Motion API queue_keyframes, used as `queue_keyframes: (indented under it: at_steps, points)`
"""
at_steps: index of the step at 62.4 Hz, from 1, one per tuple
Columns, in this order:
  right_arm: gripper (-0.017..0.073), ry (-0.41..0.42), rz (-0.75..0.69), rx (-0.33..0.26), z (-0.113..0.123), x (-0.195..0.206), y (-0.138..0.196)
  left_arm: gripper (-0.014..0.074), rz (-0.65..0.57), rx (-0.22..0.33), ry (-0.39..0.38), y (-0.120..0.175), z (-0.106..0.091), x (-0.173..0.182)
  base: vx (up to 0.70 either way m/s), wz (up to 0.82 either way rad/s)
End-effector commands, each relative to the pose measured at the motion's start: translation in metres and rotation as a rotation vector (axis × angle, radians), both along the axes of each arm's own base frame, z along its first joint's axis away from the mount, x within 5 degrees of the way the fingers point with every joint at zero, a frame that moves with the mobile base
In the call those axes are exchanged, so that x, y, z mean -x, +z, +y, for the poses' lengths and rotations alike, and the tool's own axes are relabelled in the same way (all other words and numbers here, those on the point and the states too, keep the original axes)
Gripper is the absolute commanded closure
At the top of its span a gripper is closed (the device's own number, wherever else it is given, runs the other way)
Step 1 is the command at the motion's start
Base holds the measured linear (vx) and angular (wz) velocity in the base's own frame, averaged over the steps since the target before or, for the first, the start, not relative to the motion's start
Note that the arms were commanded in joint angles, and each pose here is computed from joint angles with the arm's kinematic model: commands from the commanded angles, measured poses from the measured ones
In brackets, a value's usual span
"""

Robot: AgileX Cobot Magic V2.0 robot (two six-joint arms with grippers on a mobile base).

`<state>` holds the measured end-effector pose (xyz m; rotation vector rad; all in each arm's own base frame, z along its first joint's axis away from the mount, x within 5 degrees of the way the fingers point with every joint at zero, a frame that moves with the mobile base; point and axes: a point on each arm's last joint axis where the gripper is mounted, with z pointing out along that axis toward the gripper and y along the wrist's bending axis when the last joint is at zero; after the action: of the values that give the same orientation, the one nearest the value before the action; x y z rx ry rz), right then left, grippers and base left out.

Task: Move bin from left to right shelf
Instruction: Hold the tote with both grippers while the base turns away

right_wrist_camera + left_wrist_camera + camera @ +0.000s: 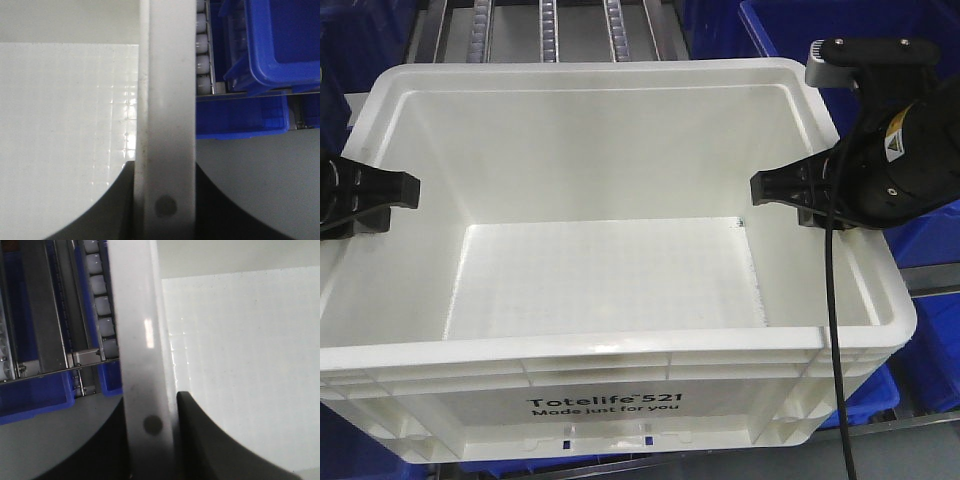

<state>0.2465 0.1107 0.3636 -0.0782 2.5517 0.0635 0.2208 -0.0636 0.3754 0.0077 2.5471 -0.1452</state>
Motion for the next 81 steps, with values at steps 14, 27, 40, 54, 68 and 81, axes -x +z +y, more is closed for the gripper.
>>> queue_keyframes:
  at_steps: [14, 27, 40, 54, 68, 81]
  points:
    - [0.0477, -0.018, -0.184, 0.065, -0.0158, -0.0008, 0.0288, 0.0466, -0.144, -0.042, -0.003, 0.0237, 0.0081, 0.005, -0.11, -0.2]
    - [0.0477, -0.018, -0.184, 0.065, -0.0158, -0.0008, 0.0288, 0.0466, -0.144, -0.042, -0.003, 0.0237, 0.0081, 0.005, -0.13, -0.22]
    - [0.0477, -0.018, -0.184, 0.065, -0.0158, -0.0008, 0.0288, 0.0466, -0.144, -0.042, -0.003, 0.0237, 0.0081, 0.005, -0.11, -0.24]
    - [0.0477, -0.018, -0.184, 0.065, -0.0158, -0.0008, 0.0288, 0.0466, -0.144, -0.042, -0.003, 0.0237, 0.0081, 0.005, -0.08, -0.32]
    - [0.0477, -0.018, -0.184, 0.065, -0.0158, -0.0008, 0.0288, 0.0466, -0.144, -0.042, -0.003, 0.0237, 0.0081, 0.005, -0.06, -0.37]
    - [0.0477, -0.018, -0.184, 0.066, -0.0159, -0.0008, 0.0288, 0.0466, -0.144, -0.042, -0.003, 0.0237, 0.0081, 0.005, -0.05, -0.42]
